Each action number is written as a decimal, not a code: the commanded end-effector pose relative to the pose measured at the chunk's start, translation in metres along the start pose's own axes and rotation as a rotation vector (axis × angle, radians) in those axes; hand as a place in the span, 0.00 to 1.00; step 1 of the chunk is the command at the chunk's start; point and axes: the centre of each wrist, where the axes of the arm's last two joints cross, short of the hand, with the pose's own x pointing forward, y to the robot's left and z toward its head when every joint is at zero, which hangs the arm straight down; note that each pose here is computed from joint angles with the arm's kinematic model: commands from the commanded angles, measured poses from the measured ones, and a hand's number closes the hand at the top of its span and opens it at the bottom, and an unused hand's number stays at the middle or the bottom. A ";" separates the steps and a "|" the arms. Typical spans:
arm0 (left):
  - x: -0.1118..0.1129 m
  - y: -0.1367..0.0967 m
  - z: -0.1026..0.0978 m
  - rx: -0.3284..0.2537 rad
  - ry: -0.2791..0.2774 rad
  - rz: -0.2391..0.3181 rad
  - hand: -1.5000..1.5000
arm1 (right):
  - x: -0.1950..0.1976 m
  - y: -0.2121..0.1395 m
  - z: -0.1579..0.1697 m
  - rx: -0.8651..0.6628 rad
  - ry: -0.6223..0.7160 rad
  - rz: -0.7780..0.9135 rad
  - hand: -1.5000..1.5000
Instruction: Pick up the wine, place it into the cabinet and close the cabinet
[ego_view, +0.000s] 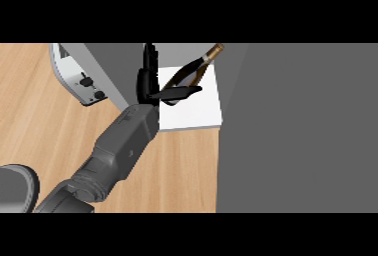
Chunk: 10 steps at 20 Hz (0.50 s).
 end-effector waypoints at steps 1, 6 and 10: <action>-0.005 0.005 0.006 0.048 0.023 0.041 0.00 | 0.010 0.003 0.010 0.009 -0.033 -0.020 0.00; -0.013 0.007 0.023 0.027 0.041 0.056 0.00 | 0.011 0.006 0.000 -0.007 -0.014 -0.001 0.00; -0.019 0.005 0.045 0.001 0.051 0.083 0.00 | 0.019 -0.004 0.013 -0.031 -0.026 -0.001 0.00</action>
